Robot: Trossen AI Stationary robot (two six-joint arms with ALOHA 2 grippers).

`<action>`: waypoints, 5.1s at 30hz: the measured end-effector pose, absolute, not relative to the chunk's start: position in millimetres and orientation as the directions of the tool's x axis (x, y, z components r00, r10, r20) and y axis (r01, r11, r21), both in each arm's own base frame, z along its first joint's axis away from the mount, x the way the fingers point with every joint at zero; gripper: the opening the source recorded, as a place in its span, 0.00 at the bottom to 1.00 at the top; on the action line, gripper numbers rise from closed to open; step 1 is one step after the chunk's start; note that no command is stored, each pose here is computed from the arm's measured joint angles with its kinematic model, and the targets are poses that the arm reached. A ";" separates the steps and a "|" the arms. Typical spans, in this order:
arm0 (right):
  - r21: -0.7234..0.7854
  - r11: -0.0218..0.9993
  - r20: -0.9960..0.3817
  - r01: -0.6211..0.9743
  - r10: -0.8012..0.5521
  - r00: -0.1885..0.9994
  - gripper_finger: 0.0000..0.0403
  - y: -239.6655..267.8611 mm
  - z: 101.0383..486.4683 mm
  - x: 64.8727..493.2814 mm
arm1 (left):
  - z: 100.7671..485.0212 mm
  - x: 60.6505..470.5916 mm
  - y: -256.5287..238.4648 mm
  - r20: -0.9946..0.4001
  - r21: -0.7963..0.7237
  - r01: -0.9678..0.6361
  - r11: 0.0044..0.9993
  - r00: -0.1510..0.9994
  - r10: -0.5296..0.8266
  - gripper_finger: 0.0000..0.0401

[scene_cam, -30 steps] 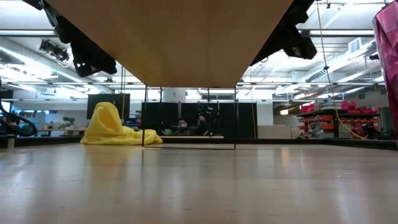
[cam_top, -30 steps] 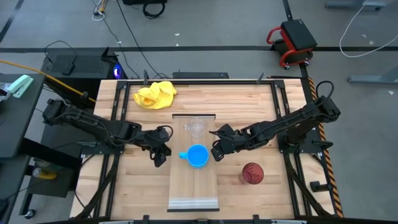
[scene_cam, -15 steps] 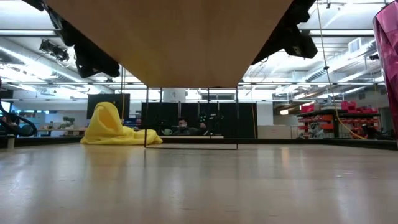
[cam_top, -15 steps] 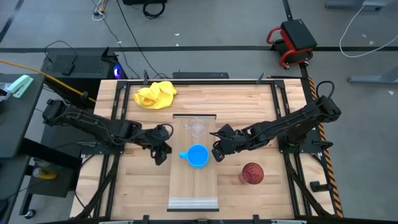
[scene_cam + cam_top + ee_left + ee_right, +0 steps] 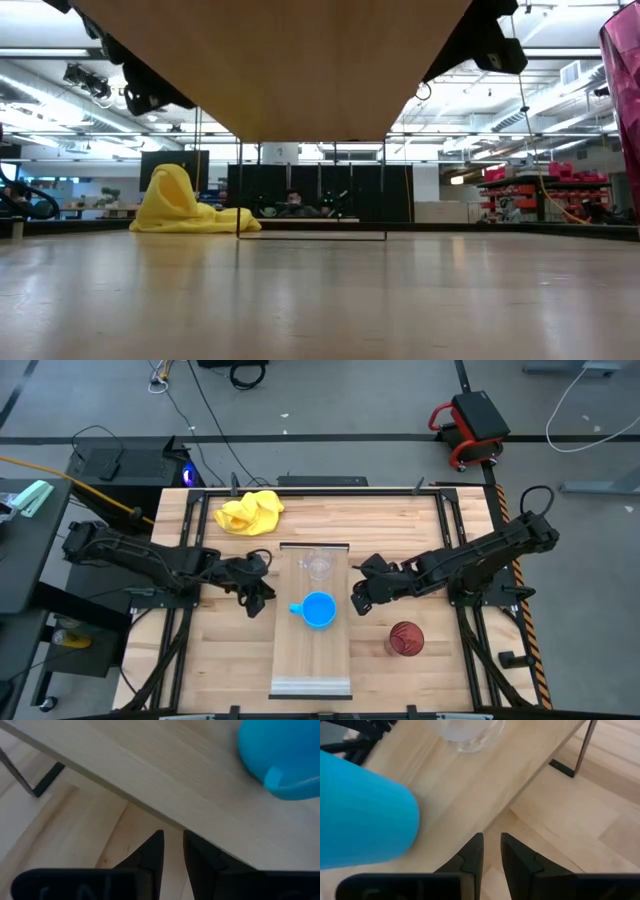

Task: Stack small to large cups/mugs on shelf
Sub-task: Move the shelf to the center of the table, then put the red cup on the shelf

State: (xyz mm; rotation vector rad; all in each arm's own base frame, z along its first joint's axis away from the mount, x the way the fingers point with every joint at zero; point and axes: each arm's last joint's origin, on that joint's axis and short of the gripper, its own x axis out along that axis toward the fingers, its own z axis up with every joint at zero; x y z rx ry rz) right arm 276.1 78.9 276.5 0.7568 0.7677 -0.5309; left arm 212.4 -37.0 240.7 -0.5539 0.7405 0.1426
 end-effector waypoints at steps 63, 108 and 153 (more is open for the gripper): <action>0.313 0.576 -0.833 0.756 -0.216 0.510 0.18 63.5 265.8 275.6 | 232.3 223.3 -68.7 -0.644 -0.599 -0.207 0.773 0.699 -0.312 0.20; 0.302 0.544 -0.851 0.783 -0.217 0.478 0.18 36.0 244.6 282.1 | 231.2 244.4 -66.9 -0.572 -0.631 -0.180 0.755 0.765 -0.295 0.20; 0.626 0.427 -0.728 0.653 0.021 0.685 0.16 105.2 443.8 124.3 | 254.5 170.7 -36.0 -0.733 -0.386 -0.403 0.830 0.680 -0.011 0.19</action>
